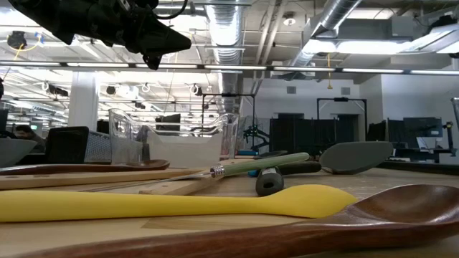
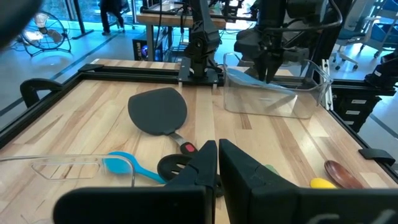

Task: Pick & Place Kitchen Items
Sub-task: Put the blue serving spoon into the bottom transparent bin, then put the gray table knife into the white bin

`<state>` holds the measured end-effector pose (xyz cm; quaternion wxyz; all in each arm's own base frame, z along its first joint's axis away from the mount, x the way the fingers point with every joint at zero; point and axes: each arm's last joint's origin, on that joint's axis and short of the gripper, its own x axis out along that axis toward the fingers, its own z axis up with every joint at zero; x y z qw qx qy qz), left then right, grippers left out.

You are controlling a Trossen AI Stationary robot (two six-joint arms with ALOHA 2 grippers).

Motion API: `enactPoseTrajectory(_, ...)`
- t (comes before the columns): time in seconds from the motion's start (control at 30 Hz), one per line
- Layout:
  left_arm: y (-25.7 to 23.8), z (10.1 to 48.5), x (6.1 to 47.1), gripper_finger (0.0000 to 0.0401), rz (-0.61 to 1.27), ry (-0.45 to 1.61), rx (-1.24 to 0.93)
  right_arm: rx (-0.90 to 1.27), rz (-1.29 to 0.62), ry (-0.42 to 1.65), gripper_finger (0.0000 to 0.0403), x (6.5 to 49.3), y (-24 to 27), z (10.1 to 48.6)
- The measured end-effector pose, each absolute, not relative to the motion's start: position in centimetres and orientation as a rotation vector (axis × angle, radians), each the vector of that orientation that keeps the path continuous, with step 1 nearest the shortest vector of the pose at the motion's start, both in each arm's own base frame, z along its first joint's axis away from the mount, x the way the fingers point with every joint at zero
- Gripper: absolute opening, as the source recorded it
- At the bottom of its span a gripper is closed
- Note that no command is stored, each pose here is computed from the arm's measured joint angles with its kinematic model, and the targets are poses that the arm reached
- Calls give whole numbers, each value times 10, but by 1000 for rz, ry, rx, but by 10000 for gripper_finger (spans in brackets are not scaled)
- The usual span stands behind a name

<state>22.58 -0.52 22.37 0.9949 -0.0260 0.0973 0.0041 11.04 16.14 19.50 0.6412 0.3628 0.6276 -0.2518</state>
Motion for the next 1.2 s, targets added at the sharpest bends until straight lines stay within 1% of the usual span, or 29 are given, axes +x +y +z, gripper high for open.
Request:
enactPoseTrajectory(0.37,-5,224,226,3,8,189,-52,882,-508,1402,82,125,140,209)
enactPoseTrajectory(0.5,-5,224,226,3,8,188,-52,954,-471,1441,82,124,135,216)
enactPoseTrajectory(0.73,-5,225,226,3,8,179,-52,1107,-328,1487,82,122,126,234)
enactPoseTrajectory(0.97,-5,226,226,3,8,172,-52,1228,-246,1381,82,119,107,253)
enactPoseTrajectory(1.2,-5,227,226,3,8,166,-52,1305,-72,1213,82,122,93,272)
